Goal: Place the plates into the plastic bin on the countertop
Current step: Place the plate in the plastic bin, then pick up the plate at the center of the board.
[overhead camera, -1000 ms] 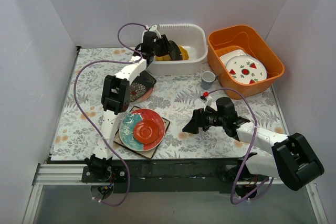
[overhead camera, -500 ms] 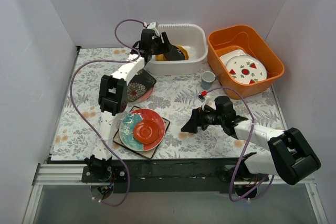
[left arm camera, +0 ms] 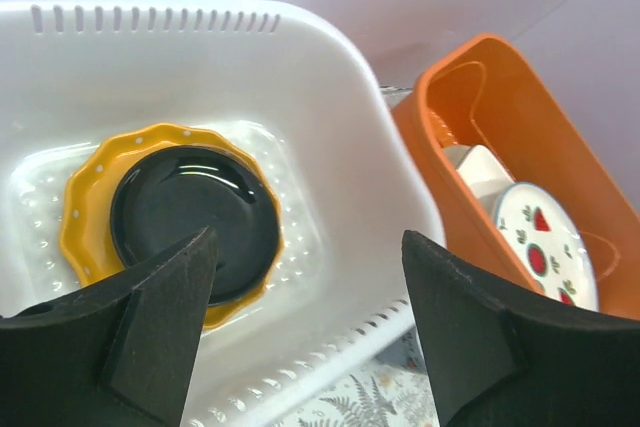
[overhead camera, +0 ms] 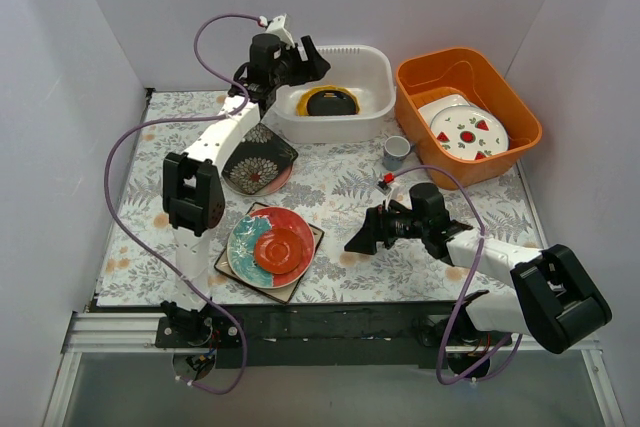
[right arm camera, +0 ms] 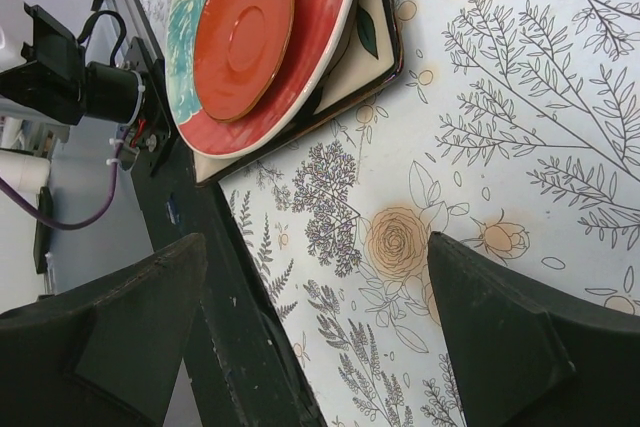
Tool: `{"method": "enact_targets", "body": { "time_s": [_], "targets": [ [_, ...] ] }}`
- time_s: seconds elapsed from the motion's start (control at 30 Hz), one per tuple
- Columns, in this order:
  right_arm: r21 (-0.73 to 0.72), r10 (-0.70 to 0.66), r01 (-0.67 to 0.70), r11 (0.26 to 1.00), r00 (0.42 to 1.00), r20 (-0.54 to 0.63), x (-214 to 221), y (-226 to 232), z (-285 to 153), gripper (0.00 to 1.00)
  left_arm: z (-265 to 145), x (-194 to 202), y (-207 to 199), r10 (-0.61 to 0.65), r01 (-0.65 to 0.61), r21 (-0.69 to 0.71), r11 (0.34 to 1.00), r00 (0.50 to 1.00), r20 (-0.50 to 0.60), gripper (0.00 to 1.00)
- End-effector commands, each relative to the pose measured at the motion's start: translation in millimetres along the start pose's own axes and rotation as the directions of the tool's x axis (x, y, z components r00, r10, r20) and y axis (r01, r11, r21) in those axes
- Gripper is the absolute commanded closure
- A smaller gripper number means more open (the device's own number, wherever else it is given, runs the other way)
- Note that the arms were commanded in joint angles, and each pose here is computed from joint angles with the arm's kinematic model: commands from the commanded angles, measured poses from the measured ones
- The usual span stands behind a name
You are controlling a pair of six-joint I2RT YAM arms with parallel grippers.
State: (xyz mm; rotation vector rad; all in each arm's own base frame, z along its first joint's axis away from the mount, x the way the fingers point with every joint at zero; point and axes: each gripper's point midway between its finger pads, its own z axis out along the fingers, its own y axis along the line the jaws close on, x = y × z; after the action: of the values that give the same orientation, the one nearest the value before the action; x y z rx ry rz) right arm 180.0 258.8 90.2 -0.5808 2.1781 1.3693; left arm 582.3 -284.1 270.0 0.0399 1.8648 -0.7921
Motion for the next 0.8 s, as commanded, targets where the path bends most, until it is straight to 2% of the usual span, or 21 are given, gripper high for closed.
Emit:
{"method": "enact_targets", "body": {
  "time_s": [0.0, 0.17, 0.43, 0.53, 0.63, 0.67, 0.77],
  "targets": [
    [-0.013, -0.029, 0.029, 0.999, 0.999, 0.033, -6.0, 6.3, -3.9, 0.02, -39.9, -35.5, -38.1, 0.019, -0.024, 0.086, 0.996, 0.998, 0.058, 0.25],
    [0.013, -0.023, 0.022, 1.000, 0.999, 0.046, -5.6, 5.1, -7.5, 0.02, -46.3, -36.2, -46.2, 0.006, -0.013, 0.121, 0.993, 0.998, 0.058, 0.21],
    [0.050, -0.023, 0.020, 0.999, 0.999, 0.049, -8.7, 1.8, -9.7, 0.02, -59.4, -1.6, -53.0, -0.044, 0.048, 0.203, 0.978, 0.999, -0.025, 0.16],
    [0.040, -0.016, 0.014, 0.999, 0.999, 0.046, -10.0, 2.4, -7.4, 0.02, -75.6, 13.1, -51.1, -0.048, 0.059, 0.197, 0.979, 0.997, -0.058, 0.15],
    [0.028, -0.015, 0.014, 0.999, 0.999, 0.039, -12.5, 3.1, -3.9, 0.02, -96.8, 8.8, -56.2, -0.041, 0.045, 0.204, 0.978, 0.999, -0.024, 0.14],
    [0.024, -0.019, 0.018, 1.000, 0.999, 0.040, -14.2, 3.6, -3.1, 0.02, -100.2, 25.0, -47.9, -0.049, 0.057, 0.186, 0.981, 0.998, -0.048, 0.14],
    [0.011, -0.024, 0.024, 1.000, 0.999, 0.036, -18.3, 5.4, 0.2, 0.02, -123.0, 38.0, -46.8, -0.070, 0.079, 0.184, 0.980, 0.996, -0.056, 0.13]
  ]
}}
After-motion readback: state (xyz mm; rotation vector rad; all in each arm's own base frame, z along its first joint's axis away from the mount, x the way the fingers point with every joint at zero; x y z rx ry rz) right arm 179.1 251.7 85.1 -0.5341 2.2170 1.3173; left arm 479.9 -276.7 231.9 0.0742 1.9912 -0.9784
